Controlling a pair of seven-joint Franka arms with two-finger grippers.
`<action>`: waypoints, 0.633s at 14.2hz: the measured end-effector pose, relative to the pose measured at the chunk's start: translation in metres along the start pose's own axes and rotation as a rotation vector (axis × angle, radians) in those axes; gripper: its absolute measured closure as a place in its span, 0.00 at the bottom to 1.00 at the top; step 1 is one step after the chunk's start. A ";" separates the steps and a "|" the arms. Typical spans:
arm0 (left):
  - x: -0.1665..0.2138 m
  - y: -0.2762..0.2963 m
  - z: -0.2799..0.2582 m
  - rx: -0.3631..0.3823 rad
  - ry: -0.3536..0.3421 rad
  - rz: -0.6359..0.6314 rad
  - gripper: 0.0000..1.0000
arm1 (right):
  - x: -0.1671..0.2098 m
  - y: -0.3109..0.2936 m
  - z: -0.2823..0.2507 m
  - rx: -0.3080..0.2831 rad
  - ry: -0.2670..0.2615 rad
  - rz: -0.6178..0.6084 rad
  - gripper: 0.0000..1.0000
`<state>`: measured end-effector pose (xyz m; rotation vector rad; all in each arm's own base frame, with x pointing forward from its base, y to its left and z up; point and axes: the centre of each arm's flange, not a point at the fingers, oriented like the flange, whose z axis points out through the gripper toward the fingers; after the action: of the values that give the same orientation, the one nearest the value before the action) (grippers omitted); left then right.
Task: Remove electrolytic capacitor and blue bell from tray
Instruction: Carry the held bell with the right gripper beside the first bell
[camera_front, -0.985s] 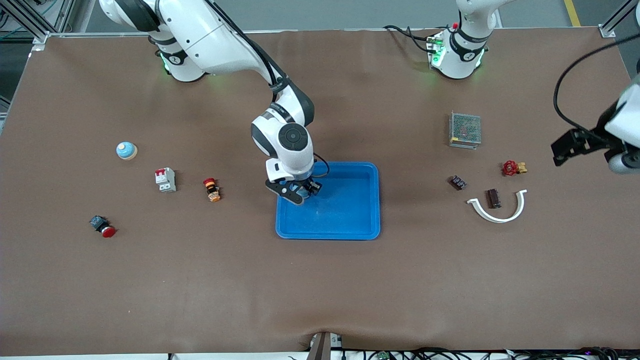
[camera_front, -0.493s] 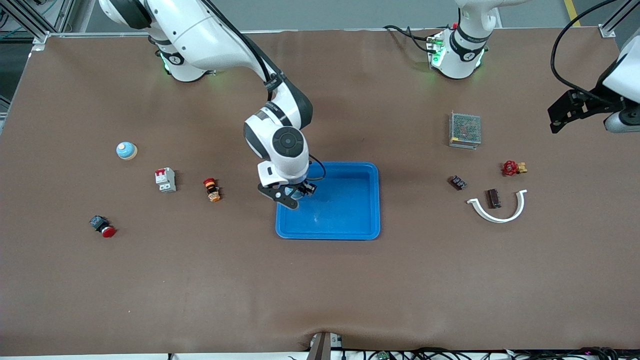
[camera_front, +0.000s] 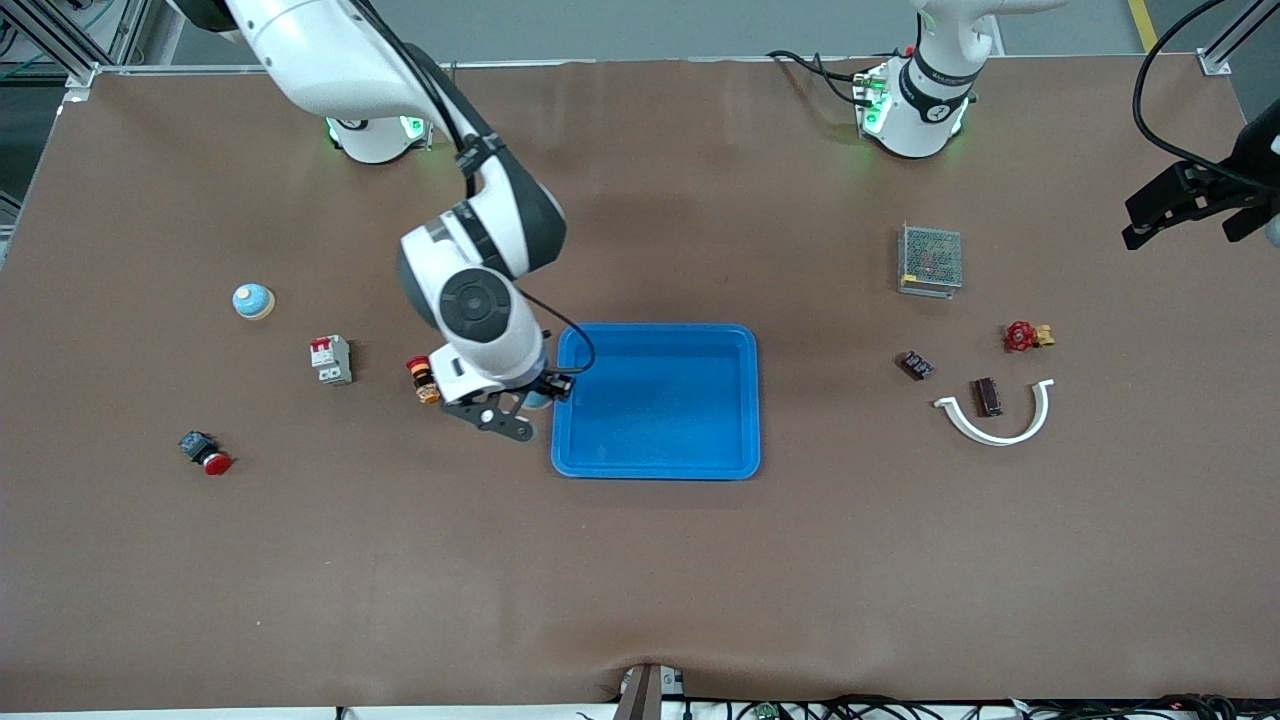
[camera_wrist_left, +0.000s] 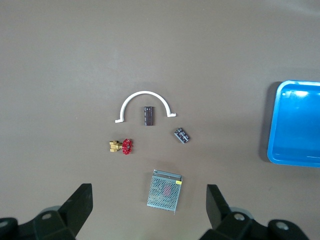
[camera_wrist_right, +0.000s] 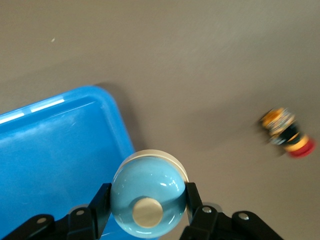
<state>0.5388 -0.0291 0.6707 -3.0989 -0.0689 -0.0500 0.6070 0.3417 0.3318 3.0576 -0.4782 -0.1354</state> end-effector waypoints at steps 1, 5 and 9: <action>0.000 0.001 0.001 0.000 -0.002 0.002 0.00 | 0.012 0.014 -0.003 -0.004 -0.005 -0.029 0.36; 0.000 0.001 0.005 0.001 -0.011 0.002 0.00 | 0.049 0.060 -0.017 -0.006 -0.008 -0.102 0.36; 0.000 0.002 0.006 0.001 -0.013 0.003 0.00 | 0.081 0.124 -0.027 -0.034 -0.011 -0.194 0.36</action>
<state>0.5389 -0.0307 0.6648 -3.0982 -0.0646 -0.0305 0.6490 0.2001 0.3596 3.0651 -0.1773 -0.1647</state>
